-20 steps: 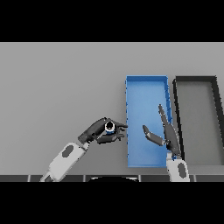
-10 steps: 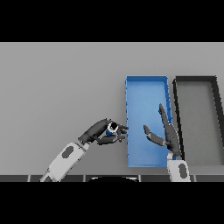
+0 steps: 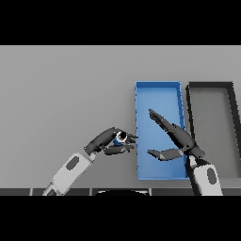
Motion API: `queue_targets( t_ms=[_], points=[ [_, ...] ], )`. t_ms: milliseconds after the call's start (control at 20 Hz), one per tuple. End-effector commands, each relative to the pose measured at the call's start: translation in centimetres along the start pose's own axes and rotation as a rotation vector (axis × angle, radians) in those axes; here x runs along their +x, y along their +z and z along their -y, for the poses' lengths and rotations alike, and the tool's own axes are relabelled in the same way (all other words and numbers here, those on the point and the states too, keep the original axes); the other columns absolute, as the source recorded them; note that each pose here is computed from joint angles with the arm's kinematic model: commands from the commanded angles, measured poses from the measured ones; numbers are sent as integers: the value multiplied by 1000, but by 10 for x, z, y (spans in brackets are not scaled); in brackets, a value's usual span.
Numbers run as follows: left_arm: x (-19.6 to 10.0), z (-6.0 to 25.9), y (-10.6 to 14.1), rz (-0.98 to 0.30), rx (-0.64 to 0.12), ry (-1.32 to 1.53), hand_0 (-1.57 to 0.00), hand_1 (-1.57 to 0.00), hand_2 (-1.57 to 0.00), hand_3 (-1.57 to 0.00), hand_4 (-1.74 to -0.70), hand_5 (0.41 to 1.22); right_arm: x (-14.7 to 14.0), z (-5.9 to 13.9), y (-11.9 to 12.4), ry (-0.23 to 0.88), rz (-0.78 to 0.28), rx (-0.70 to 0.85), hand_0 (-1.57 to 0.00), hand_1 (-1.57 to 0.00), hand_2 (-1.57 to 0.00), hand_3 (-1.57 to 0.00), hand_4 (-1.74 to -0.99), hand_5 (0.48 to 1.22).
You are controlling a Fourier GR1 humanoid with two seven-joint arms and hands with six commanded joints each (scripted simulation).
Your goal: Pick up the blue pipe and place it into the blue bin.
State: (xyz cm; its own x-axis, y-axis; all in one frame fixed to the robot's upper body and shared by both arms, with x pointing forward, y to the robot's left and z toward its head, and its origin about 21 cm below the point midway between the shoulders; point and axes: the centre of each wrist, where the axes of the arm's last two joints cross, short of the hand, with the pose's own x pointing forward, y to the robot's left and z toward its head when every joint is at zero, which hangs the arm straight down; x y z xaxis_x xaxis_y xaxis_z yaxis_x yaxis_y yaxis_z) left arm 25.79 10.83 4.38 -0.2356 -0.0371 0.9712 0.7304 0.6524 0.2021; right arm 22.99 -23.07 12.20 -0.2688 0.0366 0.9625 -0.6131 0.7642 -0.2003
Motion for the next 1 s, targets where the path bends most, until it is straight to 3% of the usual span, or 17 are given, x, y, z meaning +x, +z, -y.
queue_targets(
  t_ms=[0,250,450,750,850,900,950],
  points=[
    [1,0,-3,-2,3,0,-1571,-1571,-1571,-1487,-1741,1221,4,-2,-5,-1,-21,43,1,1,1,1,-1306,502],
    [4,-2,-4,0,-11,10,-1571,-1571,-1571,-1486,-1741,1221,20,-18,-45,97,-15,228,1,1,1,1,-1294,523],
    [0,1,-2,17,-25,26,-1571,-1571,-1571,-1516,-1741,1221,24,-31,-68,102,-23,320,1,1,1,1,-1232,531],
    [0,2,0,11,-40,-6,-1571,-1571,-1571,-1540,-1740,1221,25,-45,-103,109,-4,404,1,1,1,1,-1218,508],
    [-1,0,-1,0,-51,20,-1571,-1571,-1571,-1484,-1736,1221,30,-52,-117,108,3,436,-53,-84,-102,-46,-1245,506],
    [-2,-1,0,3,-49,-22,-1394,-1326,-1320,-1288,-1737,1221,29,-52,-122,109,-4,458,-181,-225,-237,-161,-1294,509],
    [-1,-7,2,-74,-72,-89,-1182,-1078,-1063,-1030,-1682,1221,32,-49,-125,115,-4,471,-345,-375,-379,-296,-1335,507]
  ],
)
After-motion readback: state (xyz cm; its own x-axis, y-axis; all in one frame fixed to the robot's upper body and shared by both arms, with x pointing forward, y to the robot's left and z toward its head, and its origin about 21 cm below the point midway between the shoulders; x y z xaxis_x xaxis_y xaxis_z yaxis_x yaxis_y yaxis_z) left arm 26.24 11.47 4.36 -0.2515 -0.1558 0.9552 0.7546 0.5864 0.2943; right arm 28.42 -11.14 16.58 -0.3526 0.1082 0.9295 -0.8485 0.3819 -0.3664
